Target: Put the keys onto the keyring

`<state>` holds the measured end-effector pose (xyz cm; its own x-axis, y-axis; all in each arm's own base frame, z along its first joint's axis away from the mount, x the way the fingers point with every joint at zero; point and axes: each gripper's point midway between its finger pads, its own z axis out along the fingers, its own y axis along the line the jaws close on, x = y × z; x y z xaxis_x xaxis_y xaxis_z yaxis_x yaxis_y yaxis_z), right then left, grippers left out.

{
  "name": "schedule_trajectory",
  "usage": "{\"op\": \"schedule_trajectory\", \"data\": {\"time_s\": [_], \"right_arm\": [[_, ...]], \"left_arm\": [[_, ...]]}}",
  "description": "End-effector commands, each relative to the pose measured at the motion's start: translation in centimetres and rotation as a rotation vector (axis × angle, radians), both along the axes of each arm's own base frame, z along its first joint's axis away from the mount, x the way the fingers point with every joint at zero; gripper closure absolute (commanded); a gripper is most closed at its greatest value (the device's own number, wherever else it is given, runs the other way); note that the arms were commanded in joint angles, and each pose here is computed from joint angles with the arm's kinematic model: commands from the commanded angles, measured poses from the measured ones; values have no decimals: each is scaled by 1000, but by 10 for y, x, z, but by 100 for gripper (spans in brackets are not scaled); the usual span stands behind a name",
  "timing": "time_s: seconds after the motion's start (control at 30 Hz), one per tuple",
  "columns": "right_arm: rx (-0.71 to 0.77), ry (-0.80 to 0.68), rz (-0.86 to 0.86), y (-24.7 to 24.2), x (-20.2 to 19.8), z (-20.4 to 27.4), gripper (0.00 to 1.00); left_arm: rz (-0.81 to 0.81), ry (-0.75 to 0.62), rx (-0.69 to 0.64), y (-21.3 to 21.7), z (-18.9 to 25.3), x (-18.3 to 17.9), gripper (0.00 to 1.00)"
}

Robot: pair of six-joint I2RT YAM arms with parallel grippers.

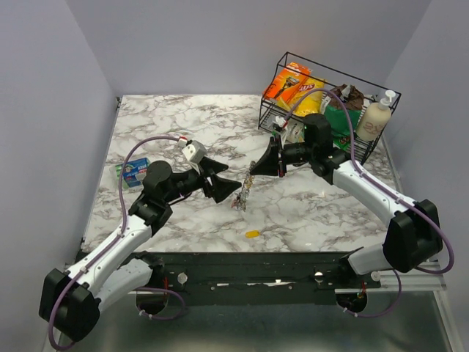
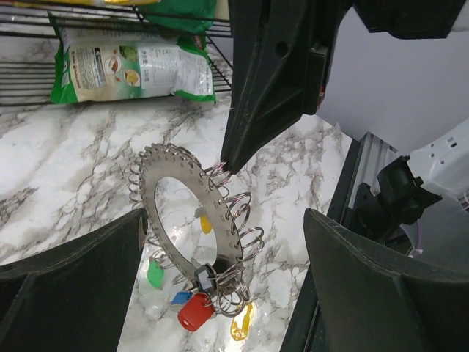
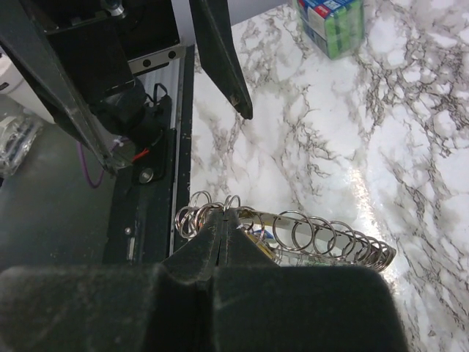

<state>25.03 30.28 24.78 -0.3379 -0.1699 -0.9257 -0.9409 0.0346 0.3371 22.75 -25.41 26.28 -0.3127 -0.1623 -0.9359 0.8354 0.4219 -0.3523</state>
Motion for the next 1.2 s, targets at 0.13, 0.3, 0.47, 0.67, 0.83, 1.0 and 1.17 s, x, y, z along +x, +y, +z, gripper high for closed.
{"op": "schedule_trajectory", "data": {"time_s": [0.13, 0.3, 0.47, 0.67, 0.83, 1.0, 1.17], "right_arm": [[98, -78, 174, 4, -28, 37, 99], [124, -82, 221, 5, -42, 47, 99], [137, -78, 277, 7, -53, 51, 99], [148, -85, 313, 8, -63, 57, 99], [151, -87, 321, 8, -64, 59, 99], [159, -92, 340, 6, -70, 63, 99], [169, -106, 350, 4, -74, 68, 99]], "left_arm": [[-122, -145, 2, -2, 24, -26, 11], [-189, -198, -14, -6, 37, -36, 23], [-267, -214, -19, -12, 42, -43, 37], [-335, -214, -28, -18, 46, -48, 55], [-377, -218, -39, -18, 52, -56, 61], [-468, -243, -67, -17, 61, -74, 60], [-518, -229, -69, -17, 64, -83, 62]]}}
